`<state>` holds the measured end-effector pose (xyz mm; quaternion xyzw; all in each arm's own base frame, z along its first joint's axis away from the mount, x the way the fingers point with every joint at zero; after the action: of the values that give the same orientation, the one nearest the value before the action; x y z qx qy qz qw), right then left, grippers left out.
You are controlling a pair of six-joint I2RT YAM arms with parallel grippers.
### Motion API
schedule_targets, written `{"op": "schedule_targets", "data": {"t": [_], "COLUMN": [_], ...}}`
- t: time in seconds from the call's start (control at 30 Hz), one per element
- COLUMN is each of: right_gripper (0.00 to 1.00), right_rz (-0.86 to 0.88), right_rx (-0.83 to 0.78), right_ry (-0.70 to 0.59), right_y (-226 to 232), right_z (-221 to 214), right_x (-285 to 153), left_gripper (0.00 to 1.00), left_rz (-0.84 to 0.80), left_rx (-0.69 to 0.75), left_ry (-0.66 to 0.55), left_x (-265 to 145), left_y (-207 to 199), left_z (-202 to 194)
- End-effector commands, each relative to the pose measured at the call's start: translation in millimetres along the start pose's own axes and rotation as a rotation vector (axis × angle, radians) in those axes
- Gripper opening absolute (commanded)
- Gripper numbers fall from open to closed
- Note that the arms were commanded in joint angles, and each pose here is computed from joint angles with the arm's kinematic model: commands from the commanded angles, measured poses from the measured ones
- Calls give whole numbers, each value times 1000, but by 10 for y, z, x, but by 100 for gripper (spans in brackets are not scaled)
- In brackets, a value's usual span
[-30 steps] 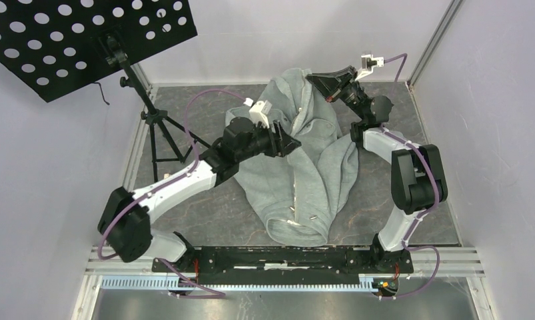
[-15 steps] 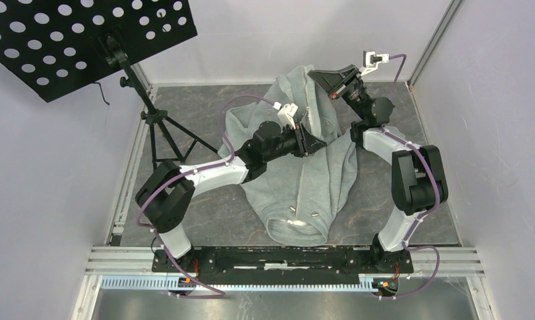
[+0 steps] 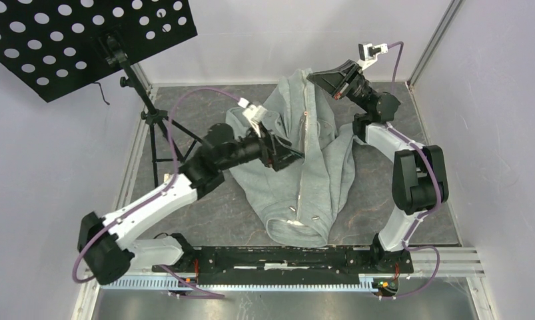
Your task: Zip up the jacket
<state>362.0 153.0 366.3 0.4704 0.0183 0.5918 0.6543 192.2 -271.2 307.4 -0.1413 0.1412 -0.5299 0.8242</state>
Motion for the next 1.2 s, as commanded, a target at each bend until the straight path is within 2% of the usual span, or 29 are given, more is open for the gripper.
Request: {"op": "schedule_targets", "data": {"t": [0.0, 0.1, 0.2, 0.4, 0.9, 1.17], "right_gripper": [0, 0, 0, 0, 0, 0], "right_rz": [183, 192, 193, 195, 205, 209], "right_rx": [-167, -179, -175, -175, -170, -169], "right_ry": [58, 62, 61, 55, 55, 59], "right_y": [429, 456, 468, 485, 477, 459], "right_z": [37, 48, 55, 58, 78, 88], "right_x": [55, 65, 74, 74, 91, 100], "left_gripper": [84, 73, 64, 57, 69, 68], "left_rz": [12, 14, -25, -59, -130, -232], "left_rx": [53, -20, -21, -42, 20, 23], "left_ry": [-65, -132, -127, -115, -108, -96], "left_x": [-246, -236, -91, 155, 536, 611], "left_y": [112, 254, 295, 372, 578, 534], "left_z": [298, 568, 749, 863, 787, 714]}}
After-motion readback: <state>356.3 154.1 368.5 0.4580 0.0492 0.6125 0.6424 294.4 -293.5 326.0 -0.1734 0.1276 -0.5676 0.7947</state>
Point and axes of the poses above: each gripper's point midway between its finger pads, its own x axis out along the fingers, its own y axis along the line the jaws close on, z = x × y, the point moved 9 cm from there along -x, back along the fingers, and after that the axes turned 10 degrees about x, right-handed, at the moved point
